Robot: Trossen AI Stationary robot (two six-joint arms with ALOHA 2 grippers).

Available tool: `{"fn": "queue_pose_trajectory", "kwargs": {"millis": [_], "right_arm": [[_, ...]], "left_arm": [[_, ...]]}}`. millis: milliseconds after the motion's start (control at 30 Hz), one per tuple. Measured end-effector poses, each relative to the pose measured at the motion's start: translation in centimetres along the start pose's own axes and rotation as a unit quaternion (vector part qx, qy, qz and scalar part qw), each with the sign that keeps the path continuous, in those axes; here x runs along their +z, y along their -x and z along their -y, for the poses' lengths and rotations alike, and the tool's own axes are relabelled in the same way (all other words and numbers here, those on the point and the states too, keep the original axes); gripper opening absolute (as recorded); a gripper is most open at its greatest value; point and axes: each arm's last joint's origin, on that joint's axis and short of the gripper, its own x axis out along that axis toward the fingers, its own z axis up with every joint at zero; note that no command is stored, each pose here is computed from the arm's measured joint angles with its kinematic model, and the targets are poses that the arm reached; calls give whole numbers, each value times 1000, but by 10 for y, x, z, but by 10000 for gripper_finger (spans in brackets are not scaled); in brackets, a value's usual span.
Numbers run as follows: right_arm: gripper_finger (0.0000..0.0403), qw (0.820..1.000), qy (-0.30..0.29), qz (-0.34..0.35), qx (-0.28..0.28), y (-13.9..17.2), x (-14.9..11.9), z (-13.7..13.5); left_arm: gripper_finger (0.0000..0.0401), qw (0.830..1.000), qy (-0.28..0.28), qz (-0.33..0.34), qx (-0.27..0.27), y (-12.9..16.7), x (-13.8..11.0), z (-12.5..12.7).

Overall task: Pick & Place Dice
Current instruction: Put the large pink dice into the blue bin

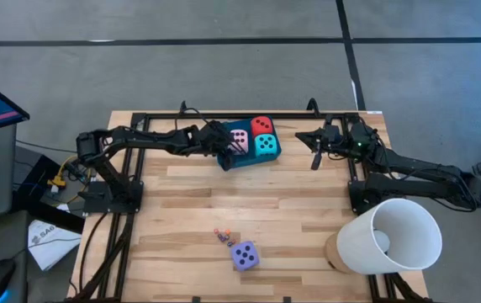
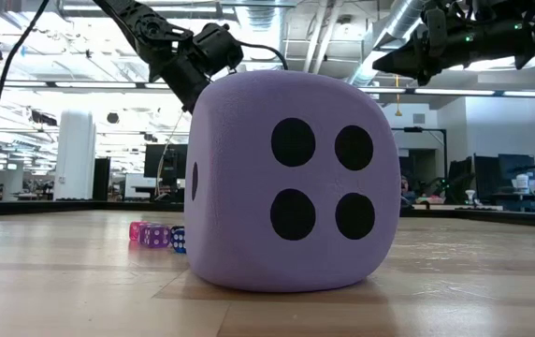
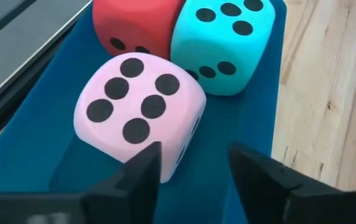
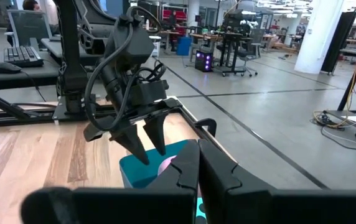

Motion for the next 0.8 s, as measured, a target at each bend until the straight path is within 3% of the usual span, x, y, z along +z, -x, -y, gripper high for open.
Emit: {"fn": "queue_pose_trajectory", "kwargs": {"millis": [533,800], "right_arm": [[0,1000,3,-1,0,0,0,0],[0,1000,9,-2,0,0,0,0]], "left_arm": [[8,1000,0,-10,1,0,-2,0],[6,1000,12,-11,1,0,-2,0]]}}
